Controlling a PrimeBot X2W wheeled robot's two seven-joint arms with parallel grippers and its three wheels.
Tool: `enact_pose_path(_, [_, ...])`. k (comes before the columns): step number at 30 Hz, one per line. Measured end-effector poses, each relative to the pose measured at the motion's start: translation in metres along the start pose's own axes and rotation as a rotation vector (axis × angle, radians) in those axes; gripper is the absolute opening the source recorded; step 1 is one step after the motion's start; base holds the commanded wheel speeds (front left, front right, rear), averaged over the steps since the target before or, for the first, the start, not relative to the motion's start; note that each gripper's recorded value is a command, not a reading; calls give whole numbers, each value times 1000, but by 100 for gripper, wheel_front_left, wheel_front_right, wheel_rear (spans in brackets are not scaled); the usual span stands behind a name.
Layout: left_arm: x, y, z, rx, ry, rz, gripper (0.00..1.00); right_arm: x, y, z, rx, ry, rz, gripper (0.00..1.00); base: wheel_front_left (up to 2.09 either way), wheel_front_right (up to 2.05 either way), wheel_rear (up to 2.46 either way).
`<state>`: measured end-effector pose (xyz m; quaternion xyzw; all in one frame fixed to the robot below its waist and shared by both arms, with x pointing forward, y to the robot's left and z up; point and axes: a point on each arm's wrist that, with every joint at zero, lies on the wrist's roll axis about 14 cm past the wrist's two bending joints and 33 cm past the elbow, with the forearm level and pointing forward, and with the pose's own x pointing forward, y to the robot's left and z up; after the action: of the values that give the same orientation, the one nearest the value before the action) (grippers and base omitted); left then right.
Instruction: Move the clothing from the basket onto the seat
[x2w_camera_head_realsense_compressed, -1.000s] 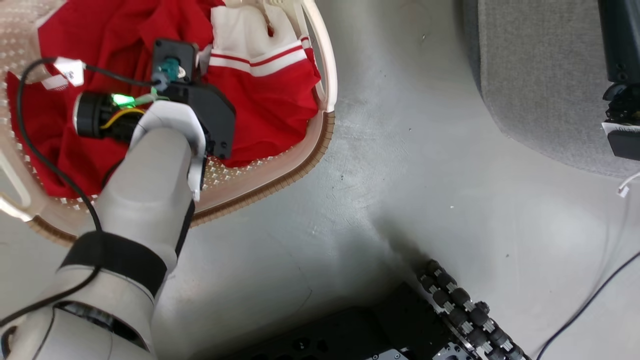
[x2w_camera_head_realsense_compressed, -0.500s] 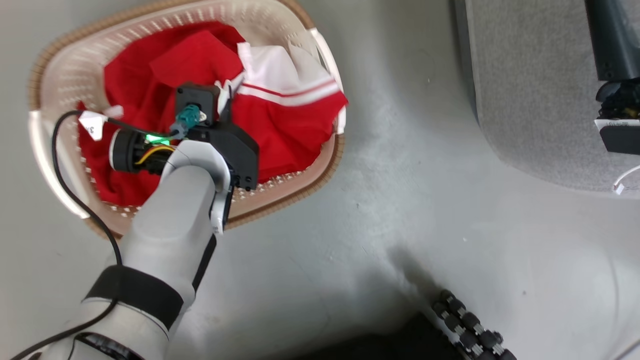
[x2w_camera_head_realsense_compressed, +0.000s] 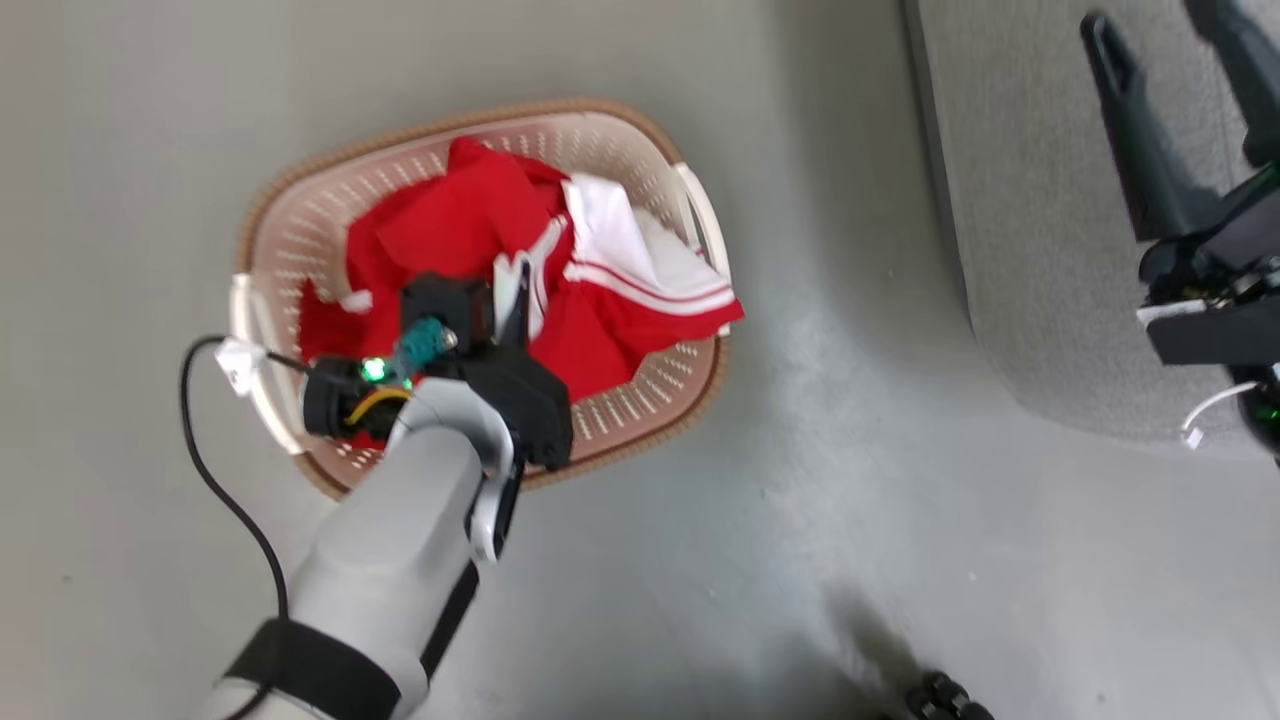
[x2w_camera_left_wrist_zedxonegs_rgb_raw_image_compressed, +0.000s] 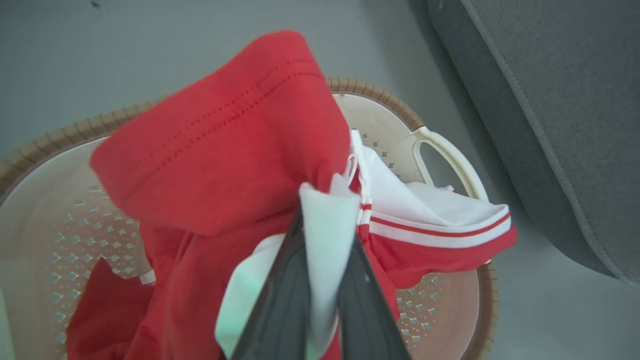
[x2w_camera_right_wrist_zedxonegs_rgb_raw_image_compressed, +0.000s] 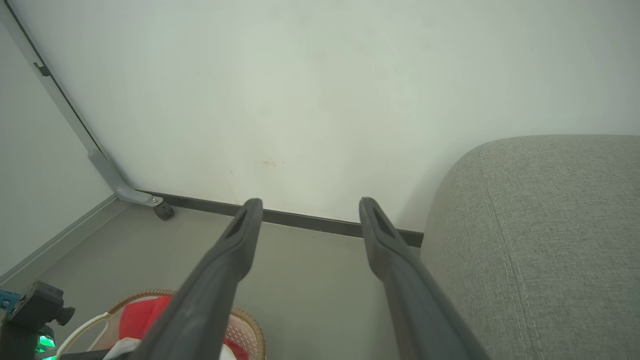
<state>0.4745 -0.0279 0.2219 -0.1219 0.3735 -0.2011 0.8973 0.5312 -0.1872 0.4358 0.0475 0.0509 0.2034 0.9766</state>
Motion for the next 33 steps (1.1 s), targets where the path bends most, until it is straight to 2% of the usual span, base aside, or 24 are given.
enact_pose_path(19, [-87,-2,46,-59,-161,71,0,-29,35,16,69,-20,-36,100,0,0,0])
enact_pose_path(33, [-157,-1,80,-31,-341,133,0,-55,75,25,83,-34,-31,100,0,0,0])
